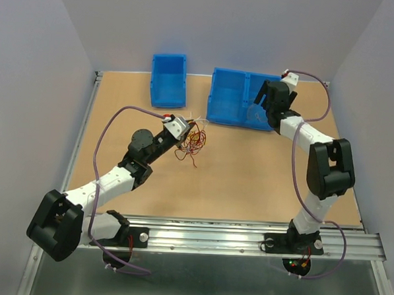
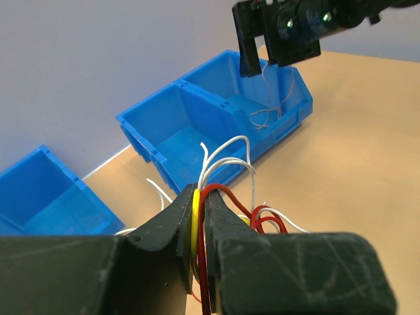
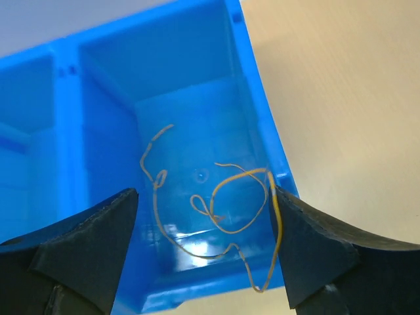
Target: Untangle the cables
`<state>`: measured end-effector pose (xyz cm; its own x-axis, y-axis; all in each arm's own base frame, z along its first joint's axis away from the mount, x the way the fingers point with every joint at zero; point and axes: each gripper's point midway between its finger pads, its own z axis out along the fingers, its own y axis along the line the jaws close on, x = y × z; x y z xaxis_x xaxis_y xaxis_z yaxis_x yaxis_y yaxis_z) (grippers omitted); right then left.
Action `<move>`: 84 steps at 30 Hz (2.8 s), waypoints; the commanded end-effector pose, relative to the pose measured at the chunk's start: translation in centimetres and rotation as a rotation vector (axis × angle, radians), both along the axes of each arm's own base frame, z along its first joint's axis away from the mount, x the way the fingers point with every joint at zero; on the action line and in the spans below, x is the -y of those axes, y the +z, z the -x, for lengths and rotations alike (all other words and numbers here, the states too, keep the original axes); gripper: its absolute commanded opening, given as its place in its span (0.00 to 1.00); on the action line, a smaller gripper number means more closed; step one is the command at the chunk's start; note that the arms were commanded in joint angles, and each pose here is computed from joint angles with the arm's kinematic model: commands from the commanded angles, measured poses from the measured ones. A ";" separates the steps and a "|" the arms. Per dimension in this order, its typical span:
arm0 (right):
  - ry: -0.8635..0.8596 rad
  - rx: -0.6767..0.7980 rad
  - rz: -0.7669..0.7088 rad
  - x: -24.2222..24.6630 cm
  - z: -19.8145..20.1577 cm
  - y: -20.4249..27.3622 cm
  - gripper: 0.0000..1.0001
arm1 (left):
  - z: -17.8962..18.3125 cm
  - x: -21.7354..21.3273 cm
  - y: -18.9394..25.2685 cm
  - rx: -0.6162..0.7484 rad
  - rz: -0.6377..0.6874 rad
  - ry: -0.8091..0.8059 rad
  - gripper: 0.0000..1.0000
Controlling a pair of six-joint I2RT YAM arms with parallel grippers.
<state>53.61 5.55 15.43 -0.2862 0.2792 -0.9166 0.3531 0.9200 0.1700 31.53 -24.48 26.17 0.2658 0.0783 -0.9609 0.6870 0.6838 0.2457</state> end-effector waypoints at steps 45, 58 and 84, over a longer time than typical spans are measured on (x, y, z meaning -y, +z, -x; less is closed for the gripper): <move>0.014 -0.193 0.031 6.0 5.4 -0.1 0.43 | 0.0 0.7 3.0 0.080 0.024 -0.004 0.19; 0.024 -0.235 0.050 6.3 5.4 -1.4 0.27 | 0.0 0.7 3.1 0.084 0.025 -0.004 0.19; 0.310 -0.155 -0.068 -0.2 -0.5 -0.4 0.01 | -0.3 0.9 2.9 0.078 0.019 0.000 0.19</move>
